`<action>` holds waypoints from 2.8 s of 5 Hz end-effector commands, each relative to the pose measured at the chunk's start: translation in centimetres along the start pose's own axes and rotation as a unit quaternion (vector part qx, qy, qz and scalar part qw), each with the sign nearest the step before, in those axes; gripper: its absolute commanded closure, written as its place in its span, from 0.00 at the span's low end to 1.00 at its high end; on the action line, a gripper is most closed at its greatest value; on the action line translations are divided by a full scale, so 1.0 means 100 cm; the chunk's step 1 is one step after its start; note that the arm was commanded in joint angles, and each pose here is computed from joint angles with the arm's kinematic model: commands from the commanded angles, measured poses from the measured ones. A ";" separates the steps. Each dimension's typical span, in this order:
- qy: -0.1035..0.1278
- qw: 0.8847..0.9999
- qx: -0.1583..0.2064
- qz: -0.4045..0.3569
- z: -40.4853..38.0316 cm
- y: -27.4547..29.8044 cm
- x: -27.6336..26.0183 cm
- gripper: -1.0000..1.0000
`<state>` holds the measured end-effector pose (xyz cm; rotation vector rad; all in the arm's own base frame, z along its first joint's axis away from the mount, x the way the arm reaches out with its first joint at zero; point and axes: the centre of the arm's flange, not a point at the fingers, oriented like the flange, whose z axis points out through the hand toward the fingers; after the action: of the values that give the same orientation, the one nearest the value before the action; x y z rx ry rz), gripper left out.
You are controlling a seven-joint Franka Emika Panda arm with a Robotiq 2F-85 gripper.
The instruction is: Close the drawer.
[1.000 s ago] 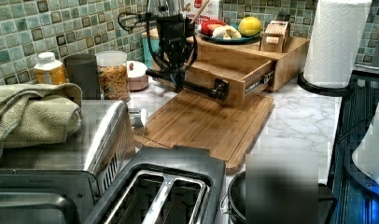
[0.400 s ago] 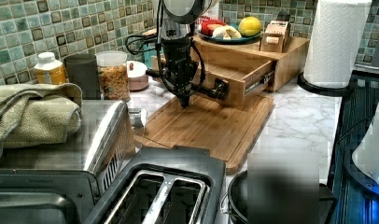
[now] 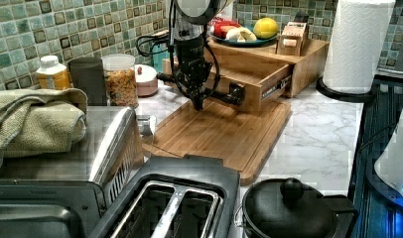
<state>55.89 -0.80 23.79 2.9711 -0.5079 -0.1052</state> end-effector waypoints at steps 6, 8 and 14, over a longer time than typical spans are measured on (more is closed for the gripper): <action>0.071 0.996 -0.050 -0.006 -0.088 0.357 0.049 1.00; 0.088 0.992 -0.087 0.009 -0.077 0.393 0.050 1.00; 0.088 0.992 -0.086 0.009 -0.077 0.393 0.050 1.00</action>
<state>52.54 -21.39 26.80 2.9707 -0.2006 -0.1102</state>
